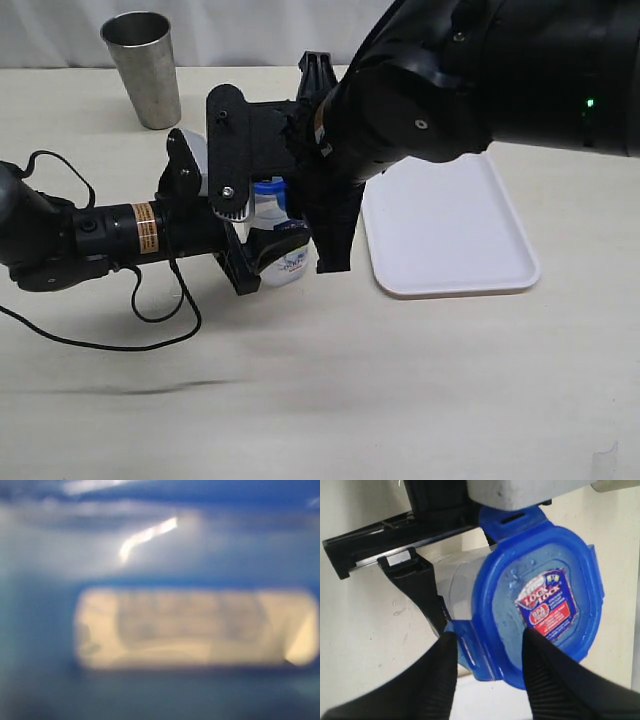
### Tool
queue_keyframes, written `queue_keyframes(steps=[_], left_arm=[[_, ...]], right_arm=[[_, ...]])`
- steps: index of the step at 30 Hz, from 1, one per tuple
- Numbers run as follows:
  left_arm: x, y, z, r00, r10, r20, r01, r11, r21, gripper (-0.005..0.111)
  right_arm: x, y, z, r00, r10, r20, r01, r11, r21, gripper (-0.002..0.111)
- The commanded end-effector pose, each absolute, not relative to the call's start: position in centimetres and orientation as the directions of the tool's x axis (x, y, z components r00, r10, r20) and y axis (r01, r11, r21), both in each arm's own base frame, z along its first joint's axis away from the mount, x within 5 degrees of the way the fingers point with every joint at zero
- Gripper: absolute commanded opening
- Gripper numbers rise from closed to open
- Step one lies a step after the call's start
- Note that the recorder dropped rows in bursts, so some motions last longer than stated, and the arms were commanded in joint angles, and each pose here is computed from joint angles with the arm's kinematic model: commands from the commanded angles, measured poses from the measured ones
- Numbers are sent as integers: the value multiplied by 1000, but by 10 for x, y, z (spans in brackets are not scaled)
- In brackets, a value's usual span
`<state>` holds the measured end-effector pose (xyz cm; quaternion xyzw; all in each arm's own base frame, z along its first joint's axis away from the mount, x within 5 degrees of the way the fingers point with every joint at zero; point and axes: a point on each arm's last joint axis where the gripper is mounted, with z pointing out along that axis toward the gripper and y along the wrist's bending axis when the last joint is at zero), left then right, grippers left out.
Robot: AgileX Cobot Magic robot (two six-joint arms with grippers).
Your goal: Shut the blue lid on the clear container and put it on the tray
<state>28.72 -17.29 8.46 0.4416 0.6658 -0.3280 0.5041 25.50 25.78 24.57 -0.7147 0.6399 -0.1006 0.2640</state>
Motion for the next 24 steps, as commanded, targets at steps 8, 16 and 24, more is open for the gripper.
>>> queue_keyframes(steps=[8, 16, 24], left_arm=[[282, -177, 84, -52, 281, -958, 943, 329, 46, 0], [281, -177, 84, -47, 282, -958, 947, 319, 47, 0], [283, -176, 84, -58, 280, -958, 940, 339, 42, 0]], right_arm=[[261, 266, 191, 115, -986, -119, -915, -59, -399, 30], [250, 272, 180, 168, -984, -60, -875, -121, -469, 30], [249, 268, 185, 112, -991, -68, -882, -67, -466, 30]])
